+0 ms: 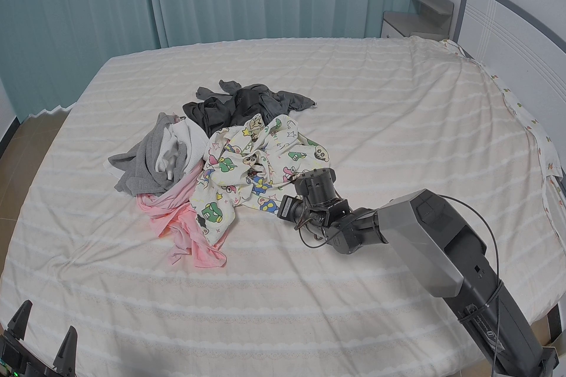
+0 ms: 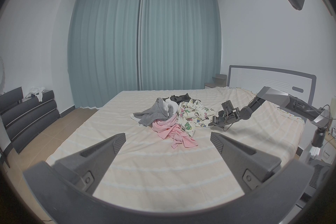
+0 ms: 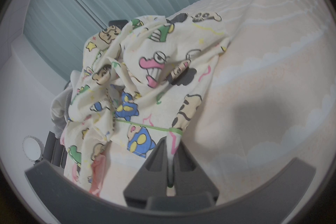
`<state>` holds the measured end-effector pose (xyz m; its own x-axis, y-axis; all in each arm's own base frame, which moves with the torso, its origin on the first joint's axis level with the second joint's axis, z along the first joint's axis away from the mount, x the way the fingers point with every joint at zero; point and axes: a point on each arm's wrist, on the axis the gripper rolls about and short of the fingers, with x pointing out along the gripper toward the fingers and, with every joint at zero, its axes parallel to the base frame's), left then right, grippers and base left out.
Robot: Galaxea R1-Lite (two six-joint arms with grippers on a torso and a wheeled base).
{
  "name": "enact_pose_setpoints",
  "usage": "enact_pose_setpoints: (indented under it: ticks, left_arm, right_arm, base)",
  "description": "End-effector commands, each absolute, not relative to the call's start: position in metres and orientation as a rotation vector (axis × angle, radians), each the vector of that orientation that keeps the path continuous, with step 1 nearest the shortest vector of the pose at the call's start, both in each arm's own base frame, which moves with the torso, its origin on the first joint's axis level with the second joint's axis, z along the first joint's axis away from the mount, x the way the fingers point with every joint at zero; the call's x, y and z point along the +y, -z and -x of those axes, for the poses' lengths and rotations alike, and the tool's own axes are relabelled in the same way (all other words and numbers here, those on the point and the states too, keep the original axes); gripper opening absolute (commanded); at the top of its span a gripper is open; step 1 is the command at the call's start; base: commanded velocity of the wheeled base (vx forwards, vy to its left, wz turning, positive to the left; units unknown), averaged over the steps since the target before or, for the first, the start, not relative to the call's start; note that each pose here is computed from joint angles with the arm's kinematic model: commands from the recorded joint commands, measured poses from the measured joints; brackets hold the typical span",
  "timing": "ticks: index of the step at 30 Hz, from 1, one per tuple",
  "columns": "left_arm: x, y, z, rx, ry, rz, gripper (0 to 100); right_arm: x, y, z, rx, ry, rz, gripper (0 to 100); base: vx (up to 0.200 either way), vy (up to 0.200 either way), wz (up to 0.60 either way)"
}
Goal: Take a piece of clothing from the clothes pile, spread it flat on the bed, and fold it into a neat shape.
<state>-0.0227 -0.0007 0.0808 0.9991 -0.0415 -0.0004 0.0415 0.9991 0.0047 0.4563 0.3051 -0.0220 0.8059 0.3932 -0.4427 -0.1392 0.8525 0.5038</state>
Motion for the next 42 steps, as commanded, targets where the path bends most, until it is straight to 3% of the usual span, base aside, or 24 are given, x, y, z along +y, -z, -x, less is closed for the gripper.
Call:
enact_pose_setpoints:
  ticks: [1, 8, 15, 21, 33, 42]
  left_arm:
    - [-0.001, -0.076, 0.023, 0.001, 0.041, -0.005, 100]
    - [-0.001, -0.076, 0.023, 0.001, 0.041, -0.005, 100]
    - [-0.001, -0.076, 0.023, 0.001, 0.041, -0.003, 100]
    - [-0.001, -0.076, 0.023, 0.002, 0.041, -0.002, 100]
    - [-0.001, -0.076, 0.023, 0.001, 0.041, -0.005, 100]
    - [-0.001, -0.077, 0.023, 0.002, 0.043, -0.002, 100]
  right_arm:
    - [0.305, -0.017, -0.44, 0.55, -0.321, -0.483, 0]
    - [0.281, -0.033, -0.403, 0.623, -0.338, -0.462, 0]
    - [0.26, -0.043, -0.365, 0.585, -0.386, -0.471, 0]
    - [0.239, -0.046, -0.307, 0.656, -0.471, -0.465, 0]
    - [0.189, -0.058, -0.223, 0.657, -0.578, -0.47, 0]
    - [0.147, -0.032, -0.169, 0.883, -0.602, -0.369, 0]
  base:
    - [0.0, 0.0, 0.0]
    - [0.0, 0.0, 0.0]
    - [0.0, 0.0, 0.0]
    - [0.0, 0.0, 0.0]
    - [0.0, 0.0, 0.0]
    - [0.0, 0.0, 0.0]
